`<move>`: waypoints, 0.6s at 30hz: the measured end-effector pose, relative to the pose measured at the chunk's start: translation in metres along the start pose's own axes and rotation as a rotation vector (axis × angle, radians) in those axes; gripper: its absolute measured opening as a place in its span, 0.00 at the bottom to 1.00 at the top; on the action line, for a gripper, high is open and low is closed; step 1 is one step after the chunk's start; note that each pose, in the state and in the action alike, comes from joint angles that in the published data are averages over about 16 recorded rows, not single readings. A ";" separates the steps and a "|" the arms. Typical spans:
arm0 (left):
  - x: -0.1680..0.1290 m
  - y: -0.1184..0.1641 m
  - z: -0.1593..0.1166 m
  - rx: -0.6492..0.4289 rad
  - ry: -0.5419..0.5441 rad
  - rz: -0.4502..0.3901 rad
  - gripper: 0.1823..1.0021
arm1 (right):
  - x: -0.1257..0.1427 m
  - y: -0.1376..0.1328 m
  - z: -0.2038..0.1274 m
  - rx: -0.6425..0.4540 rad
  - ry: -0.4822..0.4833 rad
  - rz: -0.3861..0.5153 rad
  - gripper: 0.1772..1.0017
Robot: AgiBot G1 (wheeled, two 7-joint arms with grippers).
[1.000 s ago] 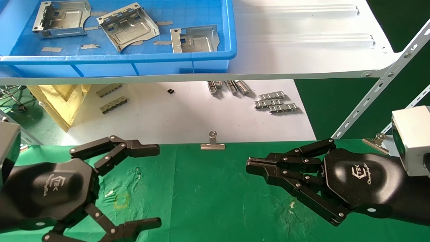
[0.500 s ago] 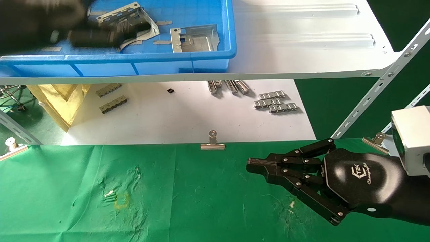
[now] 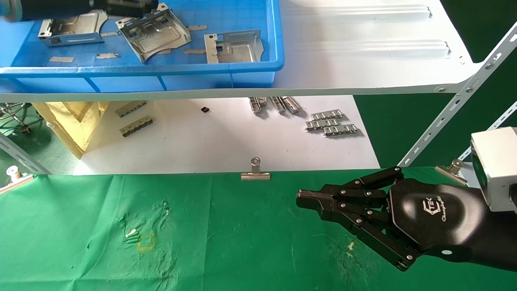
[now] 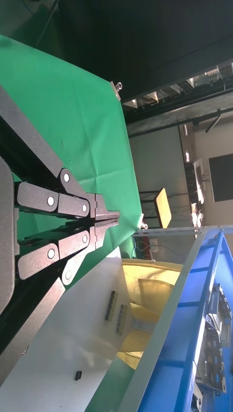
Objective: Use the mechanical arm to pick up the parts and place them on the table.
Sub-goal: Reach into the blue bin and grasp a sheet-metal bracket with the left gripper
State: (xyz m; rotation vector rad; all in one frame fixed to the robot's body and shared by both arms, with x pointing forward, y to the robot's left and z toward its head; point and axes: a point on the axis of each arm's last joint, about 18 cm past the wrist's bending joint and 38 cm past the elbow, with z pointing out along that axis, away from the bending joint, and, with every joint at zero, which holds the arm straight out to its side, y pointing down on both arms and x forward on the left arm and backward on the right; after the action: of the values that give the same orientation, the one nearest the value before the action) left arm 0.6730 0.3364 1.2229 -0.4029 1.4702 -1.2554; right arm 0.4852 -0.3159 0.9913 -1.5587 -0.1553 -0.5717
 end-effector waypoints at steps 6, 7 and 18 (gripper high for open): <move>-0.002 0.009 0.001 -0.054 -0.007 0.001 0.98 | 0.000 0.000 0.000 0.000 0.000 0.000 0.02; -0.002 0.011 0.001 -0.059 -0.007 0.000 0.98 | 0.000 0.000 0.000 0.000 0.000 0.000 0.02; -0.003 0.018 0.006 -0.067 -0.029 0.006 0.84 | 0.000 0.000 0.000 0.000 0.000 0.000 0.02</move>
State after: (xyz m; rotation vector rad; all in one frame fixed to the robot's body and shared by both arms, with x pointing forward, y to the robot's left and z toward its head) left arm 0.6859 0.3426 1.2104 -0.4587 1.4909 -1.1929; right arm 0.4852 -0.3159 0.9913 -1.5587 -0.1553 -0.5717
